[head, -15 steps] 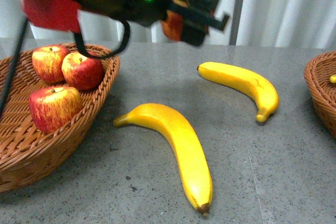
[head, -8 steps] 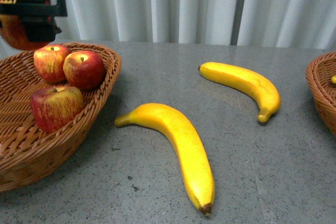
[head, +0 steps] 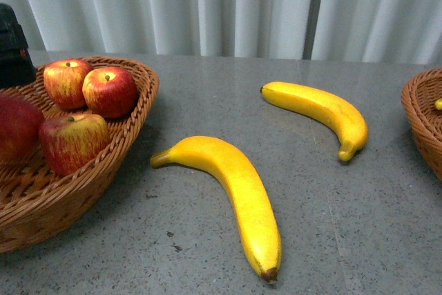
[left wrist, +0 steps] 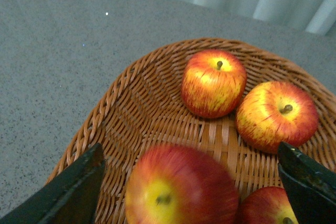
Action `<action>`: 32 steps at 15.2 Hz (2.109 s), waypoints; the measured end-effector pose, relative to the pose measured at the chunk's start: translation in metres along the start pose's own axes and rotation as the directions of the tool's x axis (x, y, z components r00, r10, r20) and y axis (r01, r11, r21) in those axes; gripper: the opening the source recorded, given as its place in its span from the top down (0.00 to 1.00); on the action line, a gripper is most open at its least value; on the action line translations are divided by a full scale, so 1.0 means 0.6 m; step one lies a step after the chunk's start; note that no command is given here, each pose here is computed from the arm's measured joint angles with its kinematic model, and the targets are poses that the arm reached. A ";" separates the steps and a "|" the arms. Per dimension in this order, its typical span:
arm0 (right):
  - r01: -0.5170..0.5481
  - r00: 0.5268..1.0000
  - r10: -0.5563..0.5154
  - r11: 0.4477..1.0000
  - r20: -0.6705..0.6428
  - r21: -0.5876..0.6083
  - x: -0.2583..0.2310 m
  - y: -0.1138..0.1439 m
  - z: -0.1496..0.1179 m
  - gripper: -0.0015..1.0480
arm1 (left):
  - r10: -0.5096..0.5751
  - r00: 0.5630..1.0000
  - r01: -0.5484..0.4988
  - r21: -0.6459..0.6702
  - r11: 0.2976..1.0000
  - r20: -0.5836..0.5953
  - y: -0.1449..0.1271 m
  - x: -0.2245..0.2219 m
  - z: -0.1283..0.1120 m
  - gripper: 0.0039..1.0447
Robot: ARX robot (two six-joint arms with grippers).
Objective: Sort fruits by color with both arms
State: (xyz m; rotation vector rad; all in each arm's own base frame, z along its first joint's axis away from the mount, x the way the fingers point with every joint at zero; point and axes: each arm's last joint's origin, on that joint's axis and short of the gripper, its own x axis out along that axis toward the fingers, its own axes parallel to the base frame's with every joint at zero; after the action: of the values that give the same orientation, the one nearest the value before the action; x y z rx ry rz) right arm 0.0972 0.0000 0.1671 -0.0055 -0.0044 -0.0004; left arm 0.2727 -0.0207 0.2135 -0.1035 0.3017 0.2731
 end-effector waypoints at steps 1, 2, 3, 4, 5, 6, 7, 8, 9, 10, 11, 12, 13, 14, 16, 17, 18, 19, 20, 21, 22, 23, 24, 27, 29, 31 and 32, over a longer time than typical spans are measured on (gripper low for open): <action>0.000 1.000 0.000 1.000 0.000 0.000 0.000 0.000 0.000 0.06 | -0.001 0.999 0.002 -0.016 1.000 0.047 0.001 -0.012 0.015 0.06; 0.000 1.000 0.000 1.000 0.000 0.000 0.000 0.000 0.000 0.06 | -0.016 0.994 0.019 -0.028 0.999 0.106 -0.001 -0.034 0.035 0.06; 0.000 1.000 0.000 1.000 0.000 0.000 0.000 0.000 0.000 0.06 | -0.029 0.988 0.033 -0.028 0.999 0.151 -0.005 -0.050 0.048 0.06; 0.000 1.000 0.000 1.000 -0.001 0.000 0.000 0.000 0.000 0.06 | -0.054 0.977 0.056 -0.004 0.998 0.205 -0.013 -0.075 0.063 0.06; 0.000 1.000 0.000 1.000 0.000 0.000 0.000 0.000 0.000 0.06 | -0.074 0.957 0.074 0.011 0.997 0.281 -0.018 -0.106 0.078 0.06; 0.000 1.000 0.000 1.000 0.000 0.000 0.000 0.000 0.000 0.06 | -0.086 0.940 0.077 0.039 0.996 0.330 -0.015 -0.134 0.084 0.06; 0.000 1.000 0.000 1.000 0.000 0.000 0.000 0.000 0.000 0.06 | -0.082 0.935 0.067 0.054 0.996 0.345 -0.006 -0.151 0.082 0.06; 0.000 1.000 0.000 1.000 0.000 0.000 0.000 0.000 0.000 0.06 | -0.066 0.931 0.047 0.062 0.997 0.360 0.007 -0.169 0.077 0.06; 0.000 1.000 0.000 1.000 0.000 0.000 0.000 0.000 0.000 0.06 | -0.057 0.931 0.034 0.070 0.997 0.361 0.029 -0.199 0.066 0.06; 0.000 1.000 0.000 1.000 0.000 0.000 0.000 0.000 0.000 0.06 | -0.168 0.934 0.136 0.119 0.983 0.316 0.062 -0.228 0.052 0.21; 0.000 1.000 0.000 1.000 0.000 0.001 0.000 0.000 0.000 0.06 | -0.248 0.916 0.216 0.133 0.967 0.316 0.078 -0.237 0.017 0.38; 0.000 1.000 0.000 1.000 0.000 0.001 0.000 0.000 0.000 0.06 | -0.303 0.912 0.268 0.154 0.951 0.277 0.085 -0.227 -0.015 0.56; 0.000 1.000 0.000 1.000 0.000 0.002 0.000 0.000 0.000 0.06 | -0.266 0.929 0.236 0.144 0.961 0.255 0.100 -0.218 -0.038 0.68; 0.000 1.000 0.000 1.000 0.000 0.002 0.000 0.000 0.000 0.06 | -0.262 0.927 0.232 0.140 0.963 0.267 0.103 -0.220 -0.049 0.80; 0.000 1.000 0.000 1.000 0.000 0.002 0.000 0.000 0.000 0.06 | -0.283 0.915 0.251 0.143 0.957 0.287 0.104 -0.224 -0.069 0.99; 0.000 1.000 0.000 1.000 0.000 0.002 0.000 0.000 0.000 0.06 | -0.280 0.920 0.249 0.142 0.958 0.273 0.106 -0.221 -0.085 0.99; 0.000 1.000 0.000 1.000 0.000 0.002 0.000 0.000 0.000 0.06 | -0.280 0.920 0.249 0.142 0.958 0.274 0.108 -0.222 -0.095 0.99; 0.000 1.000 0.000 1.000 0.000 0.002 0.000 0.000 0.000 0.06 | -0.281 0.918 0.249 0.142 0.958 0.281 0.109 -0.224 -0.099 0.99; 0.000 1.000 0.000 1.000 -0.001 0.002 0.000 0.000 0.000 0.06 | -0.281 0.917 0.249 0.142 0.958 0.285 0.110 -0.224 -0.103 0.99; 0.000 1.000 0.000 1.000 -0.001 0.002 0.000 0.000 0.000 0.06 | -0.281 0.919 0.249 0.142 0.958 0.278 0.111 -0.224 -0.110 0.99; 0.000 1.000 0.000 1.000 0.000 0.002 0.000 0.000 0.000 0.06 | -0.280 0.920 0.249 0.142 0.958 0.274 0.111 -0.223 -0.116 0.99; 0.000 1.000 0.000 1.000 0.000 0.002 0.000 0.000 0.000 0.06 | -0.280 0.920 0.249 0.142 0.958 0.275 0.112 -0.224 -0.121 0.99; 0.000 1.000 0.000 1.000 0.000 0.002 0.000 0.000 0.000 0.06 | -0.280 0.920 0.249 0.142 0.958 0.276 0.113 -0.224 -0.122 0.99; 0.000 1.000 0.000 1.000 0.000 0.002 0.000 0.000 0.000 0.06 | -0.279 0.923 0.249 0.142 0.958 0.265 0.115 -0.229 -0.129 0.99; 0.000 1.000 0.000 1.000 -0.002 0.002 0.000 0.000 0.000 0.06 | -0.279 0.924 0.250 0.142 0.958 0.261 0.119 -0.237 -0.144 0.99; 0.000 1.000 0.000 1.000 0.000 0.002 0.000 0.000 0.000 0.06 | -0.282 0.913 0.250 0.142 0.958 0.296 0.119 -0.238 -0.145 0.99; 0.000 1.000 0.000 1.000 0.000 0.002 0.000 0.000 0.000 0.06 | -0.280 0.923 0.250 0.142 0.958 0.265 0.120 -0.235 -0.152 0.99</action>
State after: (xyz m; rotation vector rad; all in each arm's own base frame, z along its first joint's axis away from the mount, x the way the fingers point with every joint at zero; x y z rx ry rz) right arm 0.0972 0.0000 0.1671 -0.0040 -0.0040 0.0000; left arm 0.0975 0.0000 0.1659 0.0006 0.0143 0.0000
